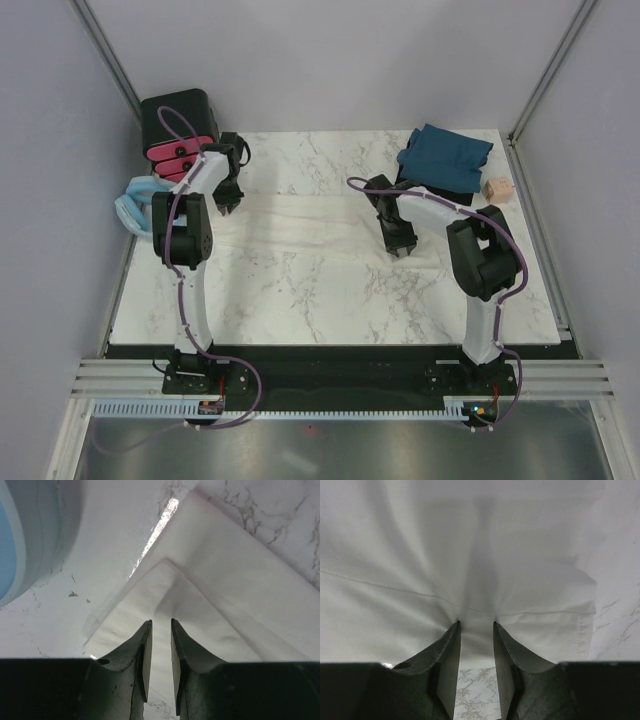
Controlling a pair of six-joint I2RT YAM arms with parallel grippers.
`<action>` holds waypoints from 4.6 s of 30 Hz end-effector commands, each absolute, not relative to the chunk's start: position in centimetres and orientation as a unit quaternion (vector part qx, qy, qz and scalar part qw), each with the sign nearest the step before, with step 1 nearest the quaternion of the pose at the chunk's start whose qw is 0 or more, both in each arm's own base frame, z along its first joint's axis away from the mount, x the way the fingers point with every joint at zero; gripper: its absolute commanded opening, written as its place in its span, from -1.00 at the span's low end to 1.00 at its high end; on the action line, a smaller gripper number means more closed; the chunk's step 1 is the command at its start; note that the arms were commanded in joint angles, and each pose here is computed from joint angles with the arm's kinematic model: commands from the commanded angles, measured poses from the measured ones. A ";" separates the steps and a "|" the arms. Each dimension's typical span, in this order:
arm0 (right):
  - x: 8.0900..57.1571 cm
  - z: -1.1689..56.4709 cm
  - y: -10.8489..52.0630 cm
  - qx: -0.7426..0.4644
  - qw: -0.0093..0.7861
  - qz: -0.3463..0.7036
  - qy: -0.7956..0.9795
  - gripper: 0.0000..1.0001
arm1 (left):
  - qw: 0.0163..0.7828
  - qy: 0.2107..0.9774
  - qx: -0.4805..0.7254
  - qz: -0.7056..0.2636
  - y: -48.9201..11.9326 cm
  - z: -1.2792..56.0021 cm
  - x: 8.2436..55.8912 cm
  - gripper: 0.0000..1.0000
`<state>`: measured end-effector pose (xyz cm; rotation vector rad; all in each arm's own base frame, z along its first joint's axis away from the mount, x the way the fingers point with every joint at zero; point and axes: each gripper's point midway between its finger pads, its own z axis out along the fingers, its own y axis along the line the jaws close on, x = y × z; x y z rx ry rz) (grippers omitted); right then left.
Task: Fold and stack the t-shirts
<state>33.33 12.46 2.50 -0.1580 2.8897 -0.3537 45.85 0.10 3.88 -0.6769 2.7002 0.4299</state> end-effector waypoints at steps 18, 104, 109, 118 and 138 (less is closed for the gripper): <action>30.3 2.2 9.1 0.034 0.033 -0.167 0.985 -0.21 | 0.119 0.966 -0.193 0.125 -1.4 3.8 41.0 -0.45; 53.7 5.7 26.0 -0.044 0.277 0.128 0.951 0.17 | 0.105 0.971 -0.188 0.107 -5.6 8.2 27.4 -0.96; 53.4 11.1 24.4 -0.055 0.330 0.107 0.936 0.26 | 0.088 0.970 -0.189 0.126 -5.0 5.2 31.6 -0.86; 50.5 7.6 24.6 -0.062 0.280 0.090 0.954 0.25 | 0.036 0.968 -0.203 0.139 -2.9 0.5 34.3 -0.88; 51.9 -0.7 25.0 -0.016 0.226 0.047 0.973 -1.00 | -0.075 0.983 -0.083 0.145 -3.6 -1.0 25.2 -0.96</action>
